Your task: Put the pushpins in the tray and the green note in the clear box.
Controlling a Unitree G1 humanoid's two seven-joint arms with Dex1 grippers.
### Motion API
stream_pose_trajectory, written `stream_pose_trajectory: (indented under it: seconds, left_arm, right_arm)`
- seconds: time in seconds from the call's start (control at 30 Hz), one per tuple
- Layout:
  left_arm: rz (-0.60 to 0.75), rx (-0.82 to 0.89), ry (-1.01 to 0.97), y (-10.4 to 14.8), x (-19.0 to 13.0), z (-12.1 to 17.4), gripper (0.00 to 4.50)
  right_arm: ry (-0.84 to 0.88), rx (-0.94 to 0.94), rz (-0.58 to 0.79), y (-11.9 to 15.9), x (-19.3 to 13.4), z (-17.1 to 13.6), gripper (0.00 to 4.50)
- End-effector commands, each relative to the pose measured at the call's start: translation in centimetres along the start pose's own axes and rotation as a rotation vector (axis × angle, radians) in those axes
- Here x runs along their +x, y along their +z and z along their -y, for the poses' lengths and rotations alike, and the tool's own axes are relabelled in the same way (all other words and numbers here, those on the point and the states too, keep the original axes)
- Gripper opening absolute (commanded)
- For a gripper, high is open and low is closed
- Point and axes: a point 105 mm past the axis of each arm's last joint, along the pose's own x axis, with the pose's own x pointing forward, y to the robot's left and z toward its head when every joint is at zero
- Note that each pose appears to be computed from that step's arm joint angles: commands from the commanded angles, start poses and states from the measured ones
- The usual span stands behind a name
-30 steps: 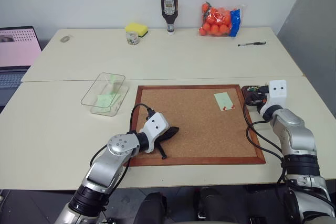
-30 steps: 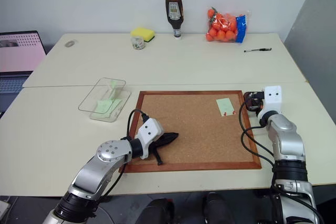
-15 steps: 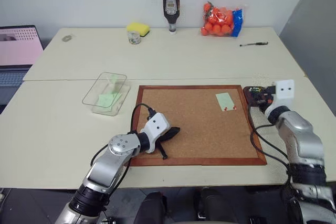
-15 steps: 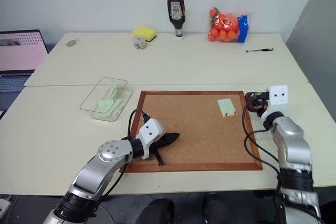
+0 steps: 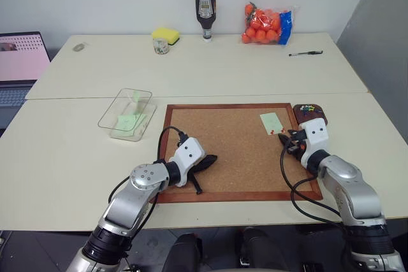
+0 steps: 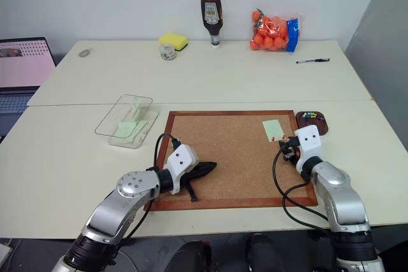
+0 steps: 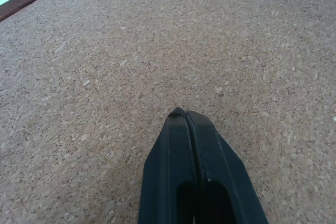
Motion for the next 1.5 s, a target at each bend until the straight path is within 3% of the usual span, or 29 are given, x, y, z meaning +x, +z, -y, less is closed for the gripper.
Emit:
stream_pose_trajectory:
  seconds: [0.03, 0.33, 0.37, 0.6, 0.8, 1.1, 1.33, 1.5]
  left_arm:
    - [-0.09, -0.042, -0.042, -2.3, 0.0, 1.0, 0.0]
    - [-0.091, -0.041, -0.041, -2.2, 0.0, 0.9, 0.0]
    - [-0.09, -0.042, -0.041, -2.2, 0.0, 1.0, 0.0]
    - [-0.092, -0.042, -0.038, -2.2, 0.0, 0.8, 0.0]
    - [-0.092, -0.042, -0.039, -2.1, 0.0, 0.9, 0.0]
    - [-0.113, -0.045, -0.044, -2.6, -0.2, 1.0, 0.0]
    - [-0.131, -0.044, -0.051, -2.9, -0.2, 1.1, 0.0]
    - [-0.128, -0.042, -0.05, -2.9, -0.1, 1.0, 0.0]
  right_arm:
    - [-0.039, -0.009, 0.059, 1.3, 0.3, 0.8, 1.72]
    - [-0.048, 0.041, 0.071, 1.5, 0.6, 1.1, 1.72]
    - [-0.048, 0.042, 0.07, 1.5, 0.6, 1.1, 1.36]
    - [-0.033, 0.056, 0.064, 1.3, 0.8, 0.8, 0.04]
    - [-0.033, 0.063, 0.09, 1.9, 0.7, 0.8, 0.02]
    - [-0.087, 0.167, 0.296, 5.5, -0.8, 1.2, 0.02]
    - [-0.111, 0.179, 0.335, 6.3, -1.1, 1.3, 0.02]
    - [-0.231, 0.106, 0.279, 5.5, -1.2, 4.0, 0.02]
